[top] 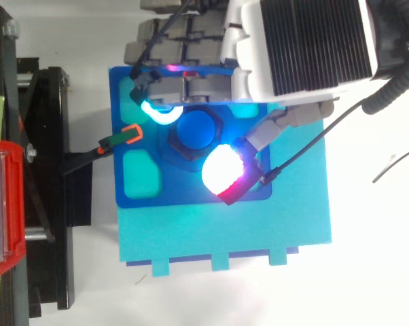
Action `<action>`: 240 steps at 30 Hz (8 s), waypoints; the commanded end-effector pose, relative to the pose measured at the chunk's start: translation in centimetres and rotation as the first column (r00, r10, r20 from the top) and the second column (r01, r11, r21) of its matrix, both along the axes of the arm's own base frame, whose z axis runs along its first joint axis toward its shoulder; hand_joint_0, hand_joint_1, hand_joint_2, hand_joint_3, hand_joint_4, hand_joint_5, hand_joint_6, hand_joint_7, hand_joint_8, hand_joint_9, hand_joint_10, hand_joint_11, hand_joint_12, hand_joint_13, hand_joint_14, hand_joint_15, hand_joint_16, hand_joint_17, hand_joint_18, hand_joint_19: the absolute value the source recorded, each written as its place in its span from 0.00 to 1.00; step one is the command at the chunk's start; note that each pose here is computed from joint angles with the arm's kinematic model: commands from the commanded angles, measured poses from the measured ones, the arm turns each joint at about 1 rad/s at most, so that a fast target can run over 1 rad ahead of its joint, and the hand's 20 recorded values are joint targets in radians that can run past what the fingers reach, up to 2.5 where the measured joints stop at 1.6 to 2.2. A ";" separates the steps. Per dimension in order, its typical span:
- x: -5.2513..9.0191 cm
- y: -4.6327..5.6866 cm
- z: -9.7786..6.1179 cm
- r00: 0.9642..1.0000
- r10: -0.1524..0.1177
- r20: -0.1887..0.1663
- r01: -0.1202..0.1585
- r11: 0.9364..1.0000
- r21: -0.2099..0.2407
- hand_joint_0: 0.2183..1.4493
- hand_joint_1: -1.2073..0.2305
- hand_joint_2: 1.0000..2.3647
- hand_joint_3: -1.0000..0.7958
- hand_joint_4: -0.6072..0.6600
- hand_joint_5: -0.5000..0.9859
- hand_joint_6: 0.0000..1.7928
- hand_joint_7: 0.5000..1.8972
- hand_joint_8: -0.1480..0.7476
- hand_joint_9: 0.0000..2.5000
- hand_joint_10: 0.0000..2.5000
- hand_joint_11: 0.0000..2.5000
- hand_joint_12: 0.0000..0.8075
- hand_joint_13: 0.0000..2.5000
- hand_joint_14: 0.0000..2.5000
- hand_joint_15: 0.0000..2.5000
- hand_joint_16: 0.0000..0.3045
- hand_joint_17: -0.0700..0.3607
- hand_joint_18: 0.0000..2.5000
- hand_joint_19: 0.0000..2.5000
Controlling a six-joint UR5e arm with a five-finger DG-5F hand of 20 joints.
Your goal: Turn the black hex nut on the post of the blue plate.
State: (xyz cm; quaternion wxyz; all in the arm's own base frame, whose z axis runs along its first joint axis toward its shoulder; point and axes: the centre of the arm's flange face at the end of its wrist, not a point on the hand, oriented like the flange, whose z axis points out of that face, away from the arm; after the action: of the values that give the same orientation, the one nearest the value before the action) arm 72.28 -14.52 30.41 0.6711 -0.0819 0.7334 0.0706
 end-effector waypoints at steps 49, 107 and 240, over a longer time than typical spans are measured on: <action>1.9 5.5 1.1 0.995 -0.094 0.015 0.094 0.996 0.000 0.17 0.23 0.00 0.28 0.65 0.20 0.28 0.31 0.47 0.14 0.00 0.02 0.48 0.17 0.00 0.03 0.19 0.47 0.17 0.08; 0.8 5.5 -0.7 0.993 -0.097 -0.059 0.096 0.995 -0.027 0.20 0.31 0.00 0.28 0.66 0.20 0.28 0.35 0.47 0.14 0.00 0.02 0.47 0.17 0.00 0.03 0.18 0.44 0.16 0.08; -14.8 5.6 6.8 0.979 -0.172 -0.110 0.178 0.983 0.053 0.20 0.48 0.00 0.28 0.57 0.17 0.28 0.11 0.37 0.00 0.00 0.00 0.44 0.00 0.00 0.00 0.17 0.44 0.00 0.06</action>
State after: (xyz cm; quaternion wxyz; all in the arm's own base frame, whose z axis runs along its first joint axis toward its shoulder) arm 58.81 -8.59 38.67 0.6419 -0.0191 0.7659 0.0315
